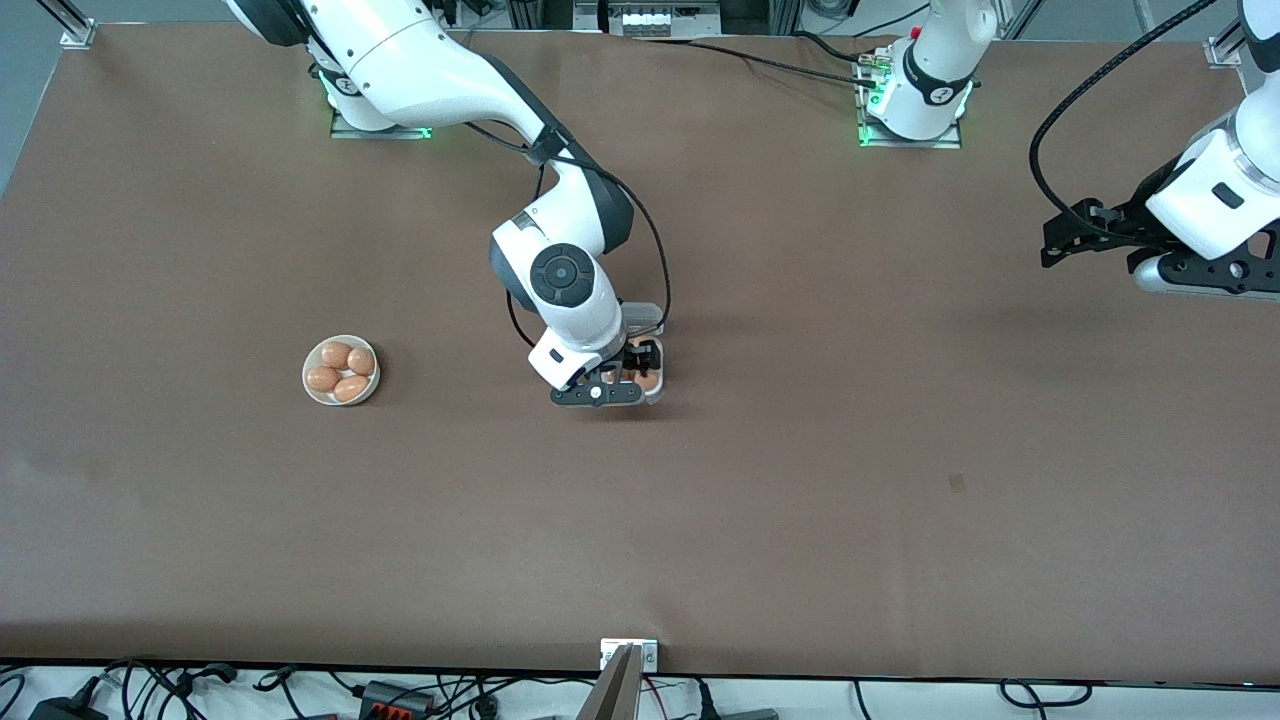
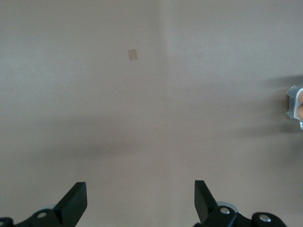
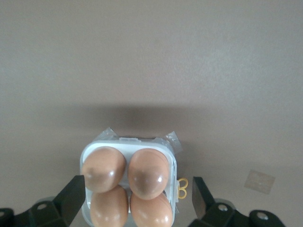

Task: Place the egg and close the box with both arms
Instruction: 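Lower the egg into the empty slot and open the right gripper, then withdraw the right gripper while the left gripper reaches toward the carton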

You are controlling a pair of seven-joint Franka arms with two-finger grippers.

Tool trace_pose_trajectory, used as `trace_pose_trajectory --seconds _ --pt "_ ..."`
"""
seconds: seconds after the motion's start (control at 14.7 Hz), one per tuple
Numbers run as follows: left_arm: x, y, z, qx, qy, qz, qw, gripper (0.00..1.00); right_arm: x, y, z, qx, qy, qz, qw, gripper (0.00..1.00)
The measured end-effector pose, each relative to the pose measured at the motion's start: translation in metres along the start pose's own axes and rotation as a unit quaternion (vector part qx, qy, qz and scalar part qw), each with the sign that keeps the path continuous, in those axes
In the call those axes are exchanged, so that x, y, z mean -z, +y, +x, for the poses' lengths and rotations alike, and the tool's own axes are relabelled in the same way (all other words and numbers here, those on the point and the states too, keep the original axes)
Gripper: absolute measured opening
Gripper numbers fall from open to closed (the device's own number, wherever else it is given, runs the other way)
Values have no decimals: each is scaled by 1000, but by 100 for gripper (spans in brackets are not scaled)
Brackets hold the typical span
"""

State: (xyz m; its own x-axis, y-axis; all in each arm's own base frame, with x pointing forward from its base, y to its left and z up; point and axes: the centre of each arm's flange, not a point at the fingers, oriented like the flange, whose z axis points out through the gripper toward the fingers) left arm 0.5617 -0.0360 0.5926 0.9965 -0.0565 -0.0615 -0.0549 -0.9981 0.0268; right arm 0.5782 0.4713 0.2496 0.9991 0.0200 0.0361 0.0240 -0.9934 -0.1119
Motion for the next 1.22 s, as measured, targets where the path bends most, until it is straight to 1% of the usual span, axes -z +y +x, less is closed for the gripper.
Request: trace_pose_trajectory --seconds 0.07,0.2,0.34,0.41,0.54,0.75,0.88,1.02,1.22 --pt "0 0 0 0 0 0 1000 100 9 3 5 -3 3 -1 1000 100" --pt "0 0 0 0 0 0 1000 100 38 16 20 -15 -2 -16 1000 100" --pt "0 0 0 0 0 0 1000 100 85 44 37 -35 -18 -39 998 100" --pt "0 0 0 0 0 0 1000 100 112 61 45 -46 -22 -49 997 100" --pt "0 0 0 0 0 0 1000 100 163 96 56 -66 -24 -58 996 100" --pt "0 0 0 0 0 0 1000 100 222 149 70 -75 -19 -57 995 100" --pt "0 0 0 0 -2 0 1000 100 246 186 79 -87 -15 -55 995 100" --pt "-1 0 -1 0 -6 0 1000 100 263 218 85 -92 -16 -56 994 100" --pt "-6 0 -8 0 -36 0 999 100 281 251 88 -92 -19 -57 994 100"
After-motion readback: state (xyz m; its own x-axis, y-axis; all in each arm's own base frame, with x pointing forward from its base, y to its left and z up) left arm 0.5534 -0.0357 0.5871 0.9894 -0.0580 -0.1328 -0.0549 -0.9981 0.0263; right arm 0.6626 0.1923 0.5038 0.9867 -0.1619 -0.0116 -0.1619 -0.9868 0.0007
